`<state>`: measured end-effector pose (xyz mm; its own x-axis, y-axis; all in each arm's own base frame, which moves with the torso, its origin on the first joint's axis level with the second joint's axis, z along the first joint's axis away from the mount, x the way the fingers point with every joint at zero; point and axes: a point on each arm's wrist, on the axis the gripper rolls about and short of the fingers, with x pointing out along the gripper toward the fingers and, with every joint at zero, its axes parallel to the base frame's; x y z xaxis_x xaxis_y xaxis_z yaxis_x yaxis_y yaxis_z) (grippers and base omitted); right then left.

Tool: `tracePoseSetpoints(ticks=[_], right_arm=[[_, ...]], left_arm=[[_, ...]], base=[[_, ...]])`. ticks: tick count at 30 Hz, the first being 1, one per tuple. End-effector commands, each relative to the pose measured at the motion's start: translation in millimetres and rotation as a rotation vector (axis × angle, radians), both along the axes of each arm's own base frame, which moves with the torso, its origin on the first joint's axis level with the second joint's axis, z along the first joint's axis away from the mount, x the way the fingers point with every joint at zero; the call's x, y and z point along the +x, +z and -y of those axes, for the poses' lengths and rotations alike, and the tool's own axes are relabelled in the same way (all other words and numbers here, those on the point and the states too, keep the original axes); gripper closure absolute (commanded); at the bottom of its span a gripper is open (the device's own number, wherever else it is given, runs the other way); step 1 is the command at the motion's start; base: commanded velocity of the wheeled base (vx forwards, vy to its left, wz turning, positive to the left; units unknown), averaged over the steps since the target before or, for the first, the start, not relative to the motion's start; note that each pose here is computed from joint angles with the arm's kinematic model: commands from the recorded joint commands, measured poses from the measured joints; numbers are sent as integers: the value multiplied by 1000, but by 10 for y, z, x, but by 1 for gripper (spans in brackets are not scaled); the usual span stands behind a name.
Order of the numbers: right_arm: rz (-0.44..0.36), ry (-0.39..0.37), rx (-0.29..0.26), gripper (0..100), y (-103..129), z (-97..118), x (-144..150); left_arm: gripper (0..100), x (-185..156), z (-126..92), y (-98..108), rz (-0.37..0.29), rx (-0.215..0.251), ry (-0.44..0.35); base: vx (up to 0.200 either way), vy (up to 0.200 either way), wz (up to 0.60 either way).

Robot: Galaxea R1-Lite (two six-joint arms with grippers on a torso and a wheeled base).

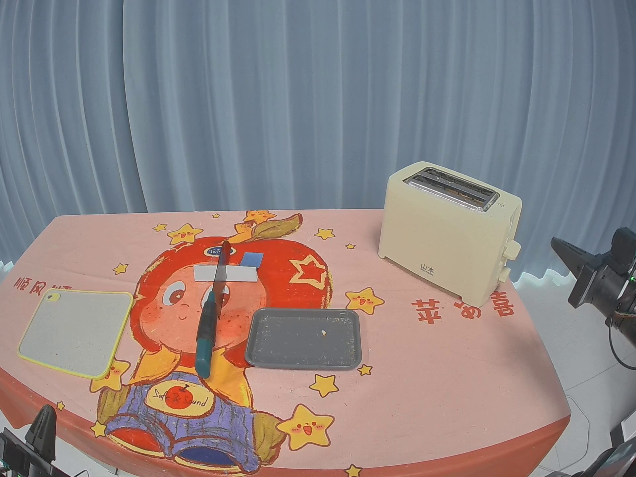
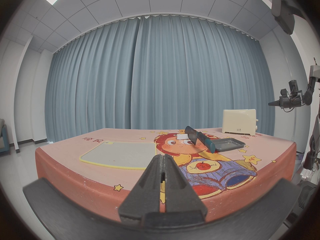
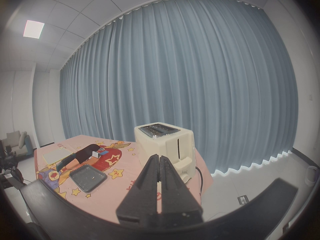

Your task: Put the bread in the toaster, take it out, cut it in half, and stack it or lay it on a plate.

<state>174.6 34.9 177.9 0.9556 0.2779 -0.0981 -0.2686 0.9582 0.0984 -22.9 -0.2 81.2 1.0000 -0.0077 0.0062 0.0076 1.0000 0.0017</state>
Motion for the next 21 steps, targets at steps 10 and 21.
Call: tracePoseSetpoints(ticks=[10,21], right_arm=[[-181,19,-49,100,-407,-52,114],[-181,31,-63,100,-409,-63,157]], left_arm=[[100,1,0,-53,-2,0,0],[100,1,0,-51,0,0,0]], base=[[0,0,0],[0,0,0]])
